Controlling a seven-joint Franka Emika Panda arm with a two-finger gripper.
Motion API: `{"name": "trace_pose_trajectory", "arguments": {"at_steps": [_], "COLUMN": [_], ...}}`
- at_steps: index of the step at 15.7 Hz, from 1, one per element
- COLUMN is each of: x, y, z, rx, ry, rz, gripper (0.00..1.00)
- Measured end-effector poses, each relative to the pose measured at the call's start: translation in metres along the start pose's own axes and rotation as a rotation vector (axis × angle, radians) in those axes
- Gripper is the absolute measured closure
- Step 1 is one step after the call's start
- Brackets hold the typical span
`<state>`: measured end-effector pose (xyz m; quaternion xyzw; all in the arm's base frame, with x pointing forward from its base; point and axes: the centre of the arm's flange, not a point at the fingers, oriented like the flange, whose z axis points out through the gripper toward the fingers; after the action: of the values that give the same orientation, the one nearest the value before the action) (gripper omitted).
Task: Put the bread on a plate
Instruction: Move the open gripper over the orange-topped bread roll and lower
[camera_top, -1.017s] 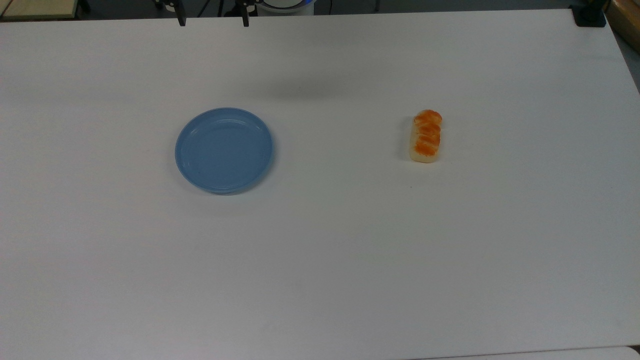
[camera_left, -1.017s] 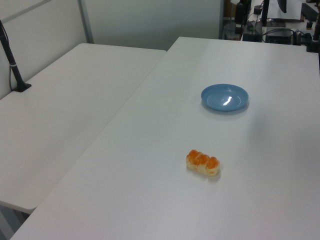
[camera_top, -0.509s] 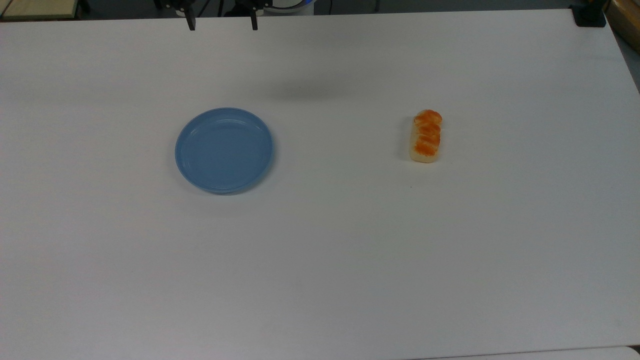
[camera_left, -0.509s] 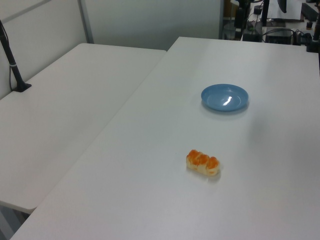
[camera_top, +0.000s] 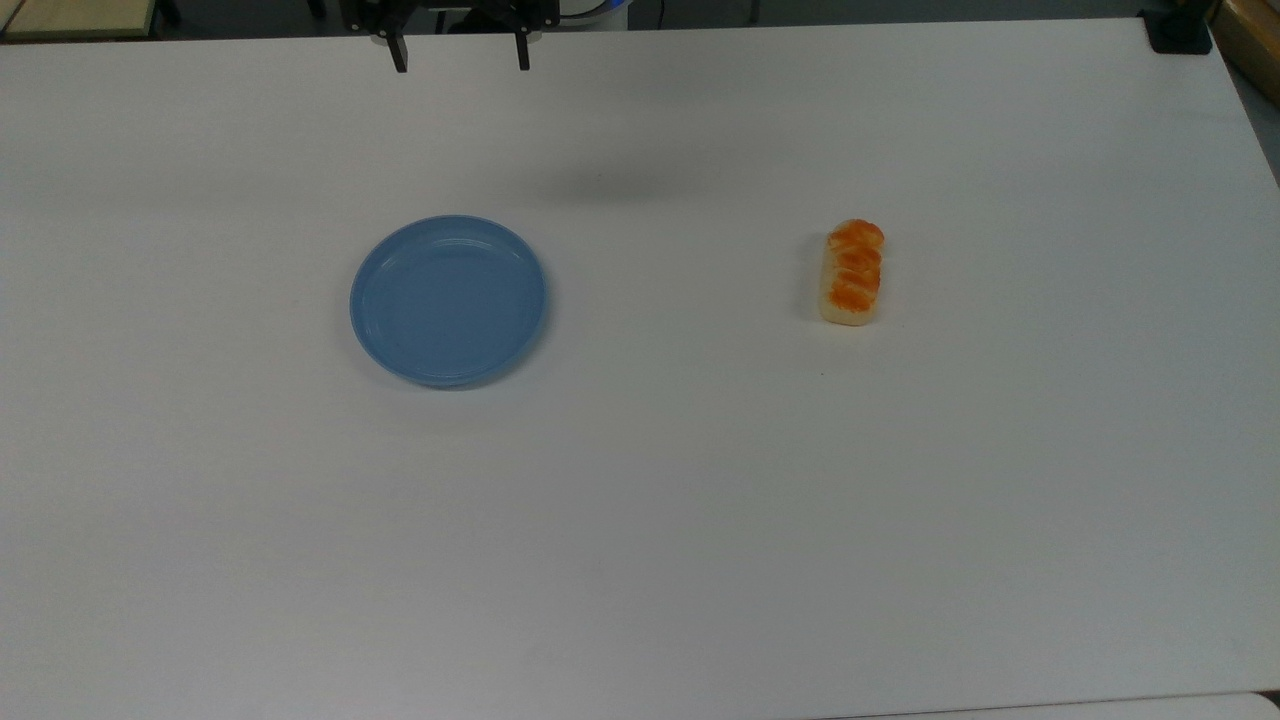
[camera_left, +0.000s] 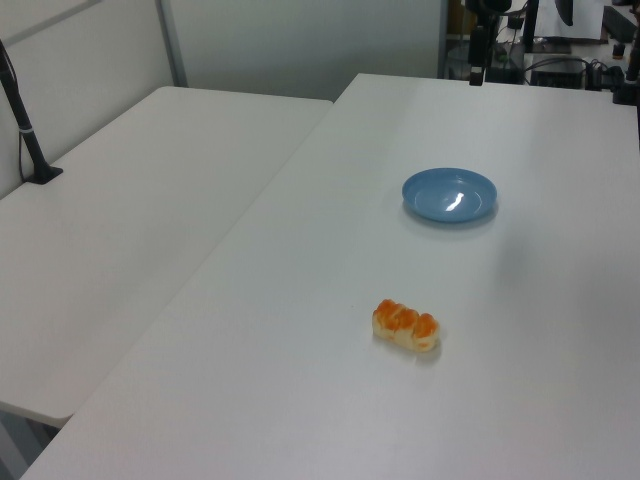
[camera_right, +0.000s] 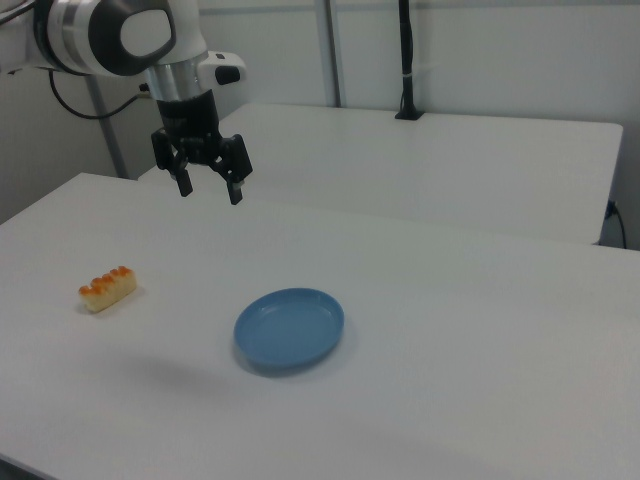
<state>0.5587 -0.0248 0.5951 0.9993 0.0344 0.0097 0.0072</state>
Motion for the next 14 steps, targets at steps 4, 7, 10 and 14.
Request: {"name": "trace_pose_trajectory", "arguments": {"at_steps": [4,7,10,14], "x": [0.000,0.001,0.011,0.019], "y": [-0.021,-0.060,-0.095,-0.156], "z": [0.017,0.039,0.062,0.100], "rx": [0.040,0.043,0.109,0.172], "ry": [-0.033,-0.066,-0.007,0.068], "rz": [-0.013,0.013,0.067,0.120], "gripper": [0.00,0.00,0.00,0.00]}}
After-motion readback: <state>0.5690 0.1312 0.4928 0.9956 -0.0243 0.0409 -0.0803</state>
